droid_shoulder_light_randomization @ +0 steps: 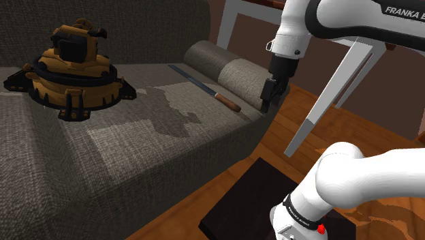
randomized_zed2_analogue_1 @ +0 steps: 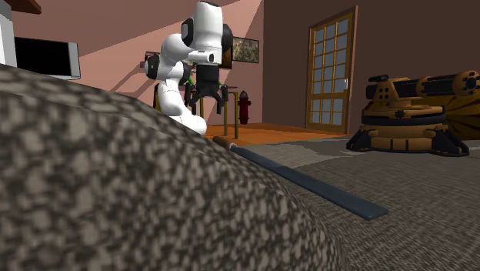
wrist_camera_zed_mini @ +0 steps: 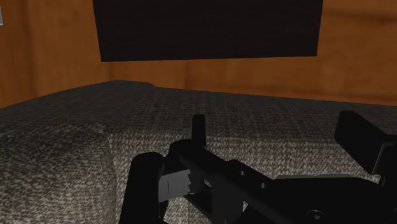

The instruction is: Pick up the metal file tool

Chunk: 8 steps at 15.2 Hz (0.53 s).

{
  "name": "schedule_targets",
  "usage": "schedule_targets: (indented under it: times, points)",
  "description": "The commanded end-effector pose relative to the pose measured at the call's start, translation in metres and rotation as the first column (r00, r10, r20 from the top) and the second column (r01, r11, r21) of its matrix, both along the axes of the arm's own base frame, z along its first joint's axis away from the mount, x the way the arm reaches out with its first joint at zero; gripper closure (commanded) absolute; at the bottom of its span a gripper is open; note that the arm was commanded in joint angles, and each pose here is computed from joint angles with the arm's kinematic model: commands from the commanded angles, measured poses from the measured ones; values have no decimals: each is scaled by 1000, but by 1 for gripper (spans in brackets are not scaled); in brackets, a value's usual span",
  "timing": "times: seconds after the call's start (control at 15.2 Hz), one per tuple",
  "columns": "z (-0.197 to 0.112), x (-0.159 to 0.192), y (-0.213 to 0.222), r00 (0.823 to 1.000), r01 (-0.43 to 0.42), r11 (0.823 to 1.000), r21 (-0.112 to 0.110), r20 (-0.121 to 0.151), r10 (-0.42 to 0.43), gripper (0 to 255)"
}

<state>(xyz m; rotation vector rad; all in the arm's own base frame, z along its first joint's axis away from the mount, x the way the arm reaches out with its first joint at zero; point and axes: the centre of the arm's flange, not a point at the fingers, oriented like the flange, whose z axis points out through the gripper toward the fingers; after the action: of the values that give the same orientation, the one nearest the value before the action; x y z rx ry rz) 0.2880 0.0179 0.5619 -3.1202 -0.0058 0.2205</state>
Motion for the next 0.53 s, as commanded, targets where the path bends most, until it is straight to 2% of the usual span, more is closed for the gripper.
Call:
schedule_targets:
  times: [0.0, 0.46]
  points:
    - [0, 0, 0, 1000, 0, 1000, 0, 0, 0, 0]
    - [-13, 86, -4, 999, 28, 999, -25, 33, -27, 0]
